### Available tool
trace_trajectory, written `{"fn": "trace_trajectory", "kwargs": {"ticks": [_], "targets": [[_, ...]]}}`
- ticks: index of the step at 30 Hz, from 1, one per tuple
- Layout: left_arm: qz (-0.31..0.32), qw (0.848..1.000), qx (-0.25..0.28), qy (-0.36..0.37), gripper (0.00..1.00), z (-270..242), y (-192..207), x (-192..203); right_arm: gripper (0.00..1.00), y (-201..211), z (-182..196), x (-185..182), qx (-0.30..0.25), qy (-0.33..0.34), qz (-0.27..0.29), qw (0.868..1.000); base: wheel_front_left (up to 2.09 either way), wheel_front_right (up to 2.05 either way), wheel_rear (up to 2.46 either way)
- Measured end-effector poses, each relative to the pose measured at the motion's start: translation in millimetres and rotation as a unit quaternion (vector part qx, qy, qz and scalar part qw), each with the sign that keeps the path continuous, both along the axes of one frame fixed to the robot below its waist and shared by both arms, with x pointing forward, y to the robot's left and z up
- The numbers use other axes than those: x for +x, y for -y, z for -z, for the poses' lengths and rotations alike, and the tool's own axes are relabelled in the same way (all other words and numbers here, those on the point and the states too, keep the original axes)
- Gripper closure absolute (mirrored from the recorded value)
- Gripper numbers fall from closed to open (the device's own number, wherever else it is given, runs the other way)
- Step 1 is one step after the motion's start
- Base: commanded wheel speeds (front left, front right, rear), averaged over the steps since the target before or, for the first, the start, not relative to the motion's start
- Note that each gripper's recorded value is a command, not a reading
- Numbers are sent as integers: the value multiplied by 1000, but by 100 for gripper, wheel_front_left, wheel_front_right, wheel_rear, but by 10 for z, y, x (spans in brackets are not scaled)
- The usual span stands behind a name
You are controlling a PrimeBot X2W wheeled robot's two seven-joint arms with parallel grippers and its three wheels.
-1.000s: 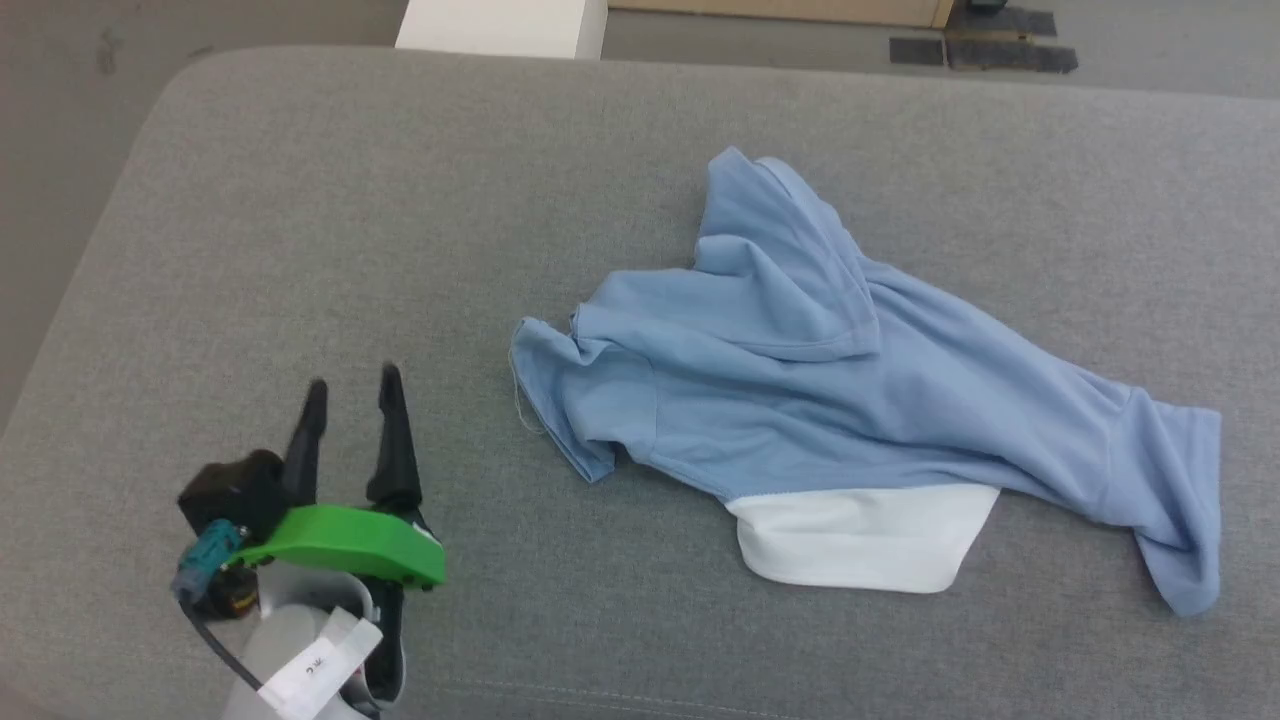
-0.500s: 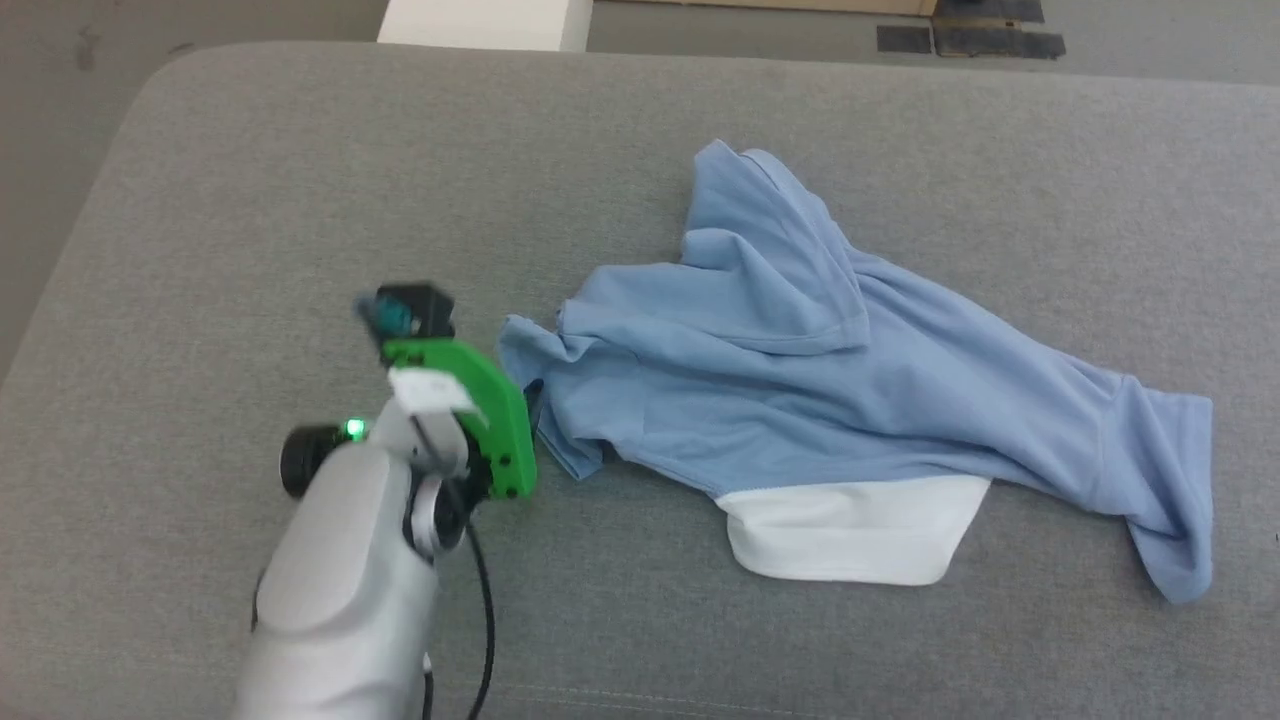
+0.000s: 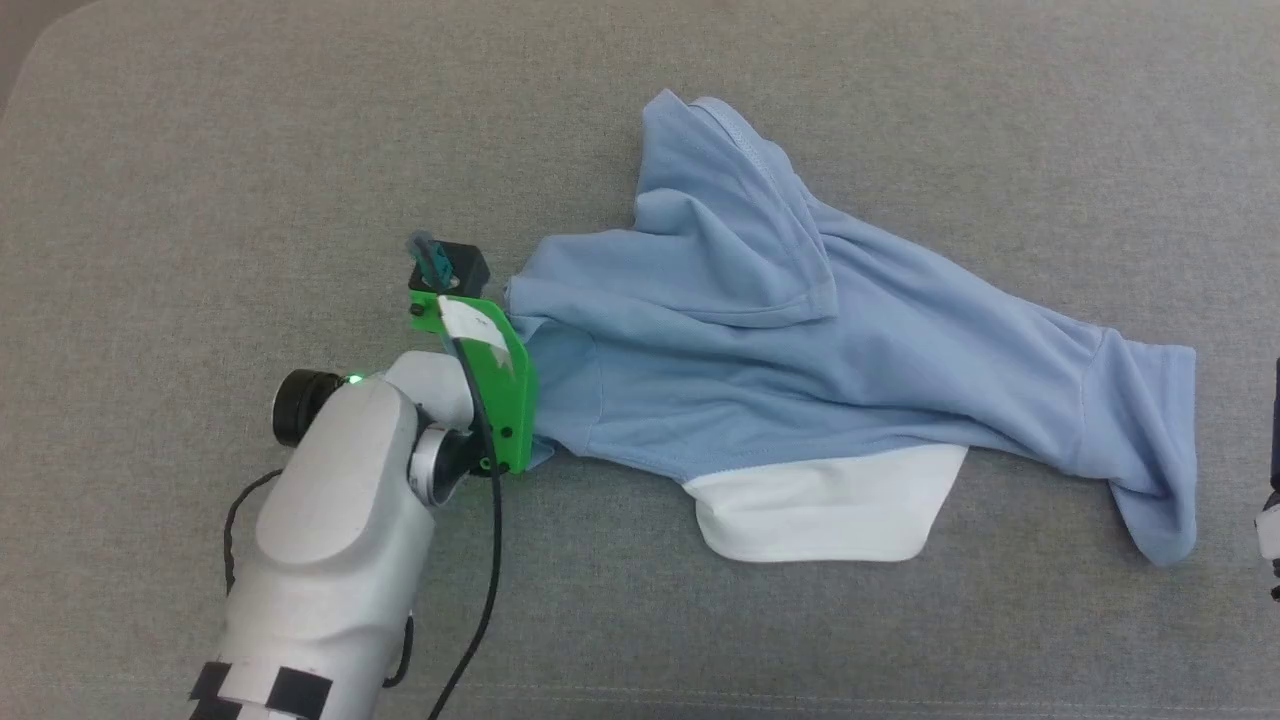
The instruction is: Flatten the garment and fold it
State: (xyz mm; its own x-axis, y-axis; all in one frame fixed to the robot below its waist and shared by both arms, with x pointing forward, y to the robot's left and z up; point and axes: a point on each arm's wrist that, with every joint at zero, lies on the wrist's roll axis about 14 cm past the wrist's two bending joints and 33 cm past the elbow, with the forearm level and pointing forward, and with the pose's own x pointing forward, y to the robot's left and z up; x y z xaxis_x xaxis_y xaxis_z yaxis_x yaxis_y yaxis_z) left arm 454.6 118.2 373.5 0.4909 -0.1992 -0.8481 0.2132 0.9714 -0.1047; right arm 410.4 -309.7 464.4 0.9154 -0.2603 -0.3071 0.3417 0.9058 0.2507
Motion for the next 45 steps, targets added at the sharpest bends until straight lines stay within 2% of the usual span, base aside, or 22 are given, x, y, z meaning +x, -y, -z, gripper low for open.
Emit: {"fn": "trace_trajectory", "kwargs": {"ticks": [4, 9, 14, 16, 21, 24, 29, 34, 38, 43, 45], "targets": [[-19, 1000, 10, 15, 100, -123, -219, 95, 0, -81, 35, 32, 1, -4, -12, 1000, 0, 0, 0], [-64, 992, 86, 66, 100, -454, -865, 435, 0, -213, 105, 96, 4, -13, -32, 999, 0, 0, 0], [-64, 989, 103, 88, 100, -538, -904, 672, 0, -315, 159, 205, 0, -21, -50, 999, 0, 0, 0], [-65, 990, 99, 83, 0, -435, -859, 676, 0, -348, 168, 245, 0, -21, -55, 998, 0, 0, 0], [-87, 986, 59, 132, 0, -464, -777, 814, 0, -391, 208, 273, -5, -30, -64, 997, 0, 0, 0], [-113, 974, 29, 193, 0, -659, -837, 899, 0, -430, 192, 291, -4, -27, -69, 997, 0, 0, 0], [-161, 928, -15, 336, 0, -1125, -1064, 857, 0, -536, 116, 305, 1, -16, -83, 996, 0, 0, 0], [-199, 879, -30, 433, 0, -1264, -1298, 425, 0, -636, 74, 246, 5, -14, -97, 995, 0, 0, 0], [-225, 845, -31, 484, 0, -1299, -1403, 42, 0, -684, 48, 192, 2, -19, -106, 994, 0, 0, 0], [-243, 829, -43, 502, 0, -1292, -1356, -235, 0, -794, 118, 135, -4, -56, -129, 990, 0, 0, 0], [-253, 824, -46, 506, 0, -1296, -1356, -286, 0, -877, 206, 127, -17, -92, -151, 984, 0, 0, 0]]}}
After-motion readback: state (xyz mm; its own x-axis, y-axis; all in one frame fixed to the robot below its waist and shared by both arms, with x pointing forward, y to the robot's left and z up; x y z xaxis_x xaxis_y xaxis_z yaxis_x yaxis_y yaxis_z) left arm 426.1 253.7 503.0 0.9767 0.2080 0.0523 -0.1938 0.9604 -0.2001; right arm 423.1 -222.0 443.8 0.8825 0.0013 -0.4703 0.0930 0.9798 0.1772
